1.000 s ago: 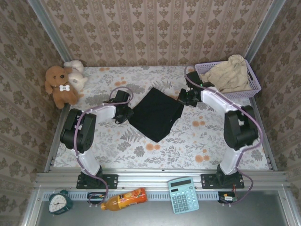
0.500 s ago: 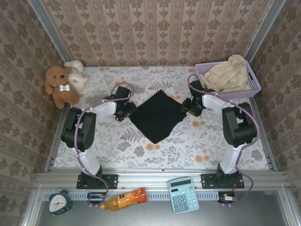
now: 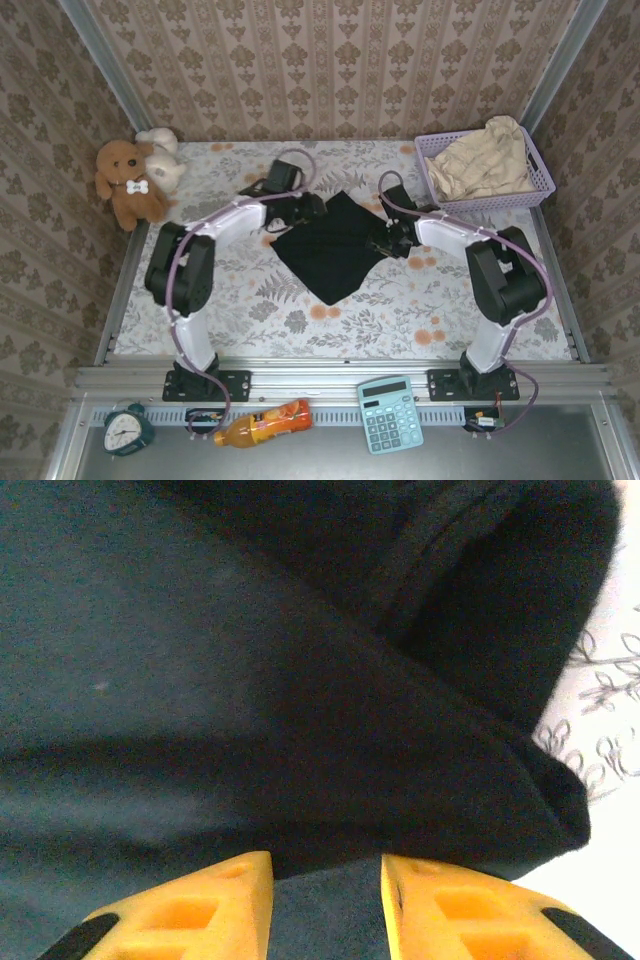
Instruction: Fold and stack the mixed laundry pile
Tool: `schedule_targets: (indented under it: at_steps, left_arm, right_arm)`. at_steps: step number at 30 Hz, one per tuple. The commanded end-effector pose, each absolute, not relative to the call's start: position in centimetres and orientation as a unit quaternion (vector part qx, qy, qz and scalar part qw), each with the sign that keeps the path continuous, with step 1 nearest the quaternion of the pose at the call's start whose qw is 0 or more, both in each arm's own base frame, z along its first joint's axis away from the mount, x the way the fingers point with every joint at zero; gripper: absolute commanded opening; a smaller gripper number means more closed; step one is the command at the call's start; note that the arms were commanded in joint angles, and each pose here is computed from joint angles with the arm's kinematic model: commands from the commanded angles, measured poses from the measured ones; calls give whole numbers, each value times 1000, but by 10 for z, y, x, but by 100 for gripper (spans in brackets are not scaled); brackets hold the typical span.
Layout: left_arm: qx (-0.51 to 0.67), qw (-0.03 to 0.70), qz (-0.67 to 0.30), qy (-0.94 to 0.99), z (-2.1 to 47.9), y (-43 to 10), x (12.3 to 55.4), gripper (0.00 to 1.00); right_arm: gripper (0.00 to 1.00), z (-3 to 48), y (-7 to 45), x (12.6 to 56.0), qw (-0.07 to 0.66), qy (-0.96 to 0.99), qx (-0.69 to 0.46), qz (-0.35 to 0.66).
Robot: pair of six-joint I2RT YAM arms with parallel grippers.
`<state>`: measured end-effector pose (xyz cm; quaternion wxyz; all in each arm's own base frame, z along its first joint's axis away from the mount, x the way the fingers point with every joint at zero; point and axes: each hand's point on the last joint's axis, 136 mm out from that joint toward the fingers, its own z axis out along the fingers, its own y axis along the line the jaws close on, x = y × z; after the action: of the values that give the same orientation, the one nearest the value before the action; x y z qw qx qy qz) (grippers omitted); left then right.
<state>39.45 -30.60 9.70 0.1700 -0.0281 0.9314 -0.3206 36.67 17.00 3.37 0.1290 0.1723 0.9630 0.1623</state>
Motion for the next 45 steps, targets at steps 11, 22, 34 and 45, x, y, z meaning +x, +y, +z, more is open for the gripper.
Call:
schedule_targets:
  at_steps: [11,22,34,45]
  left_arm:
    - [-113,130,-206,963,0,-304,381,43]
    - [-316,174,-100,927,-9,-109,343,41]
    - [-346,175,-48,920,29,41,329,43]
    - [-296,201,-87,930,81,71,375,68]
  right_arm:
    - [69,82,146,388,176,960,154,151]
    - [71,79,130,396,163,963,151,156]
    - [73,107,99,420,193,958,165,130]
    - [100,137,-38,493,254,932,256,32]
